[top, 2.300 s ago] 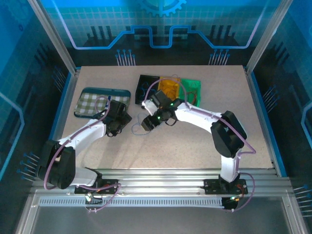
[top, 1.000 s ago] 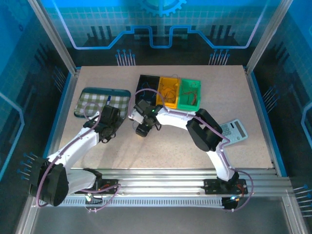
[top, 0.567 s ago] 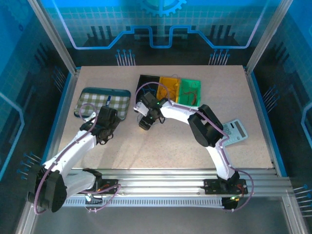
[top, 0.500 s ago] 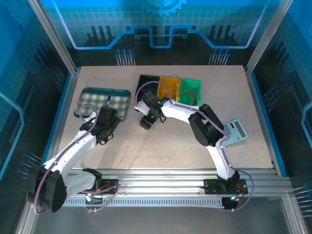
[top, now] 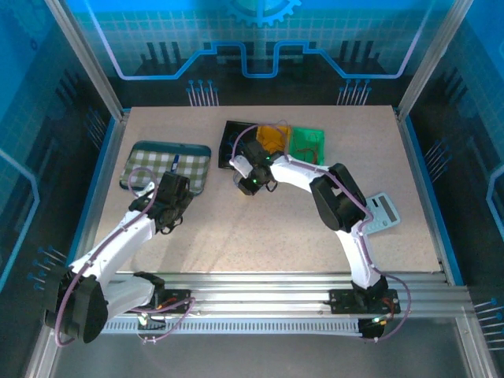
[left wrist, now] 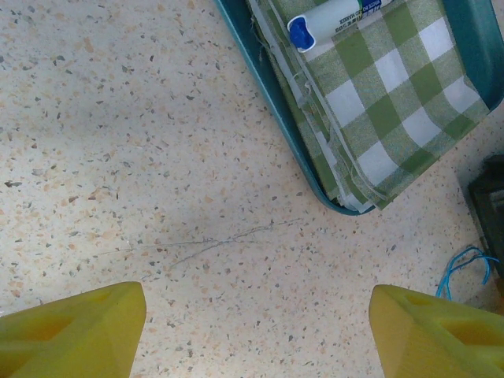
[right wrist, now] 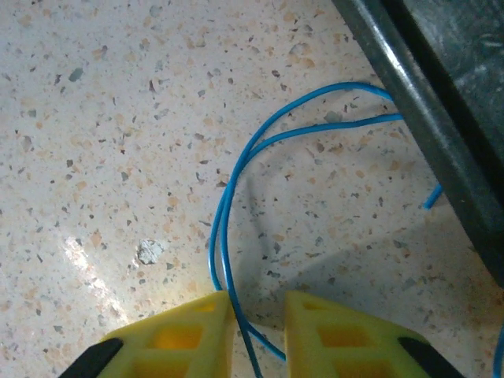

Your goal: Untangle the cables

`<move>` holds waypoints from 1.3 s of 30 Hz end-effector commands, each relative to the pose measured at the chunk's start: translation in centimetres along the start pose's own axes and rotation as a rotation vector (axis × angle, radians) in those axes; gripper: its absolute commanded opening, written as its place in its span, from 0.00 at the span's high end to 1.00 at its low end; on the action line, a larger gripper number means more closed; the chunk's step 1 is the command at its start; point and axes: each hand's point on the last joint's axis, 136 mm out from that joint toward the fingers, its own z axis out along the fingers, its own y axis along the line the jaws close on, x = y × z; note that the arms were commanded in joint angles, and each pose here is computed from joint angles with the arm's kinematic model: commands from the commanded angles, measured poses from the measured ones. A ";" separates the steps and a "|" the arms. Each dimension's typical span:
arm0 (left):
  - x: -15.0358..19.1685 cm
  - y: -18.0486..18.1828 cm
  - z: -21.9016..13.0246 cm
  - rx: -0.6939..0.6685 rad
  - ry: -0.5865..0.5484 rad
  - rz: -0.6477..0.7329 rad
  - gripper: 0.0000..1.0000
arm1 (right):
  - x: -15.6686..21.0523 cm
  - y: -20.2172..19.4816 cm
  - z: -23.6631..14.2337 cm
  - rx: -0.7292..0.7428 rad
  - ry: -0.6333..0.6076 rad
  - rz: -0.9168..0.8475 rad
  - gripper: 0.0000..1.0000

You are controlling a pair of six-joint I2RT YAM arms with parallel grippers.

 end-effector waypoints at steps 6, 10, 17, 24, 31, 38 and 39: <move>0.5 0.5 0.9 -0.031 0.023 0.011 0.23 | -0.9 3.6 -2.2 -0.199 -0.047 0.205 0.95; 0.6 0.4 1.0 -0.028 0.029 0.018 0.23 | -5.8 4.6 -8.3 -0.346 -0.237 0.301 0.96; 0.8 0.8 1.1 -0.027 0.033 0.007 0.23 | -10.5 3.6 -17.9 -0.486 -0.476 0.422 0.96; 1.1 0.6 1.3 -0.020 0.044 -0.004 0.24 | -16.5 1.8 -25.8 -0.475 -0.682 0.371 0.95; 1.3 0.4 1.4 -0.015 0.061 0.008 0.24 | -21.5 -3.6 -24.5 -0.379 -0.748 0.425 0.95; 1.0 0.6 1.0 -0.028 0.047 0.028 0.24 | -24.1 -7.7 -19.5 -0.384 -0.775 0.505 0.95; 0.9 0.6 0.9 -0.029 0.045 0.028 0.24 | -24.4 -8.0 -19.0 -0.376 -0.780 0.510 0.95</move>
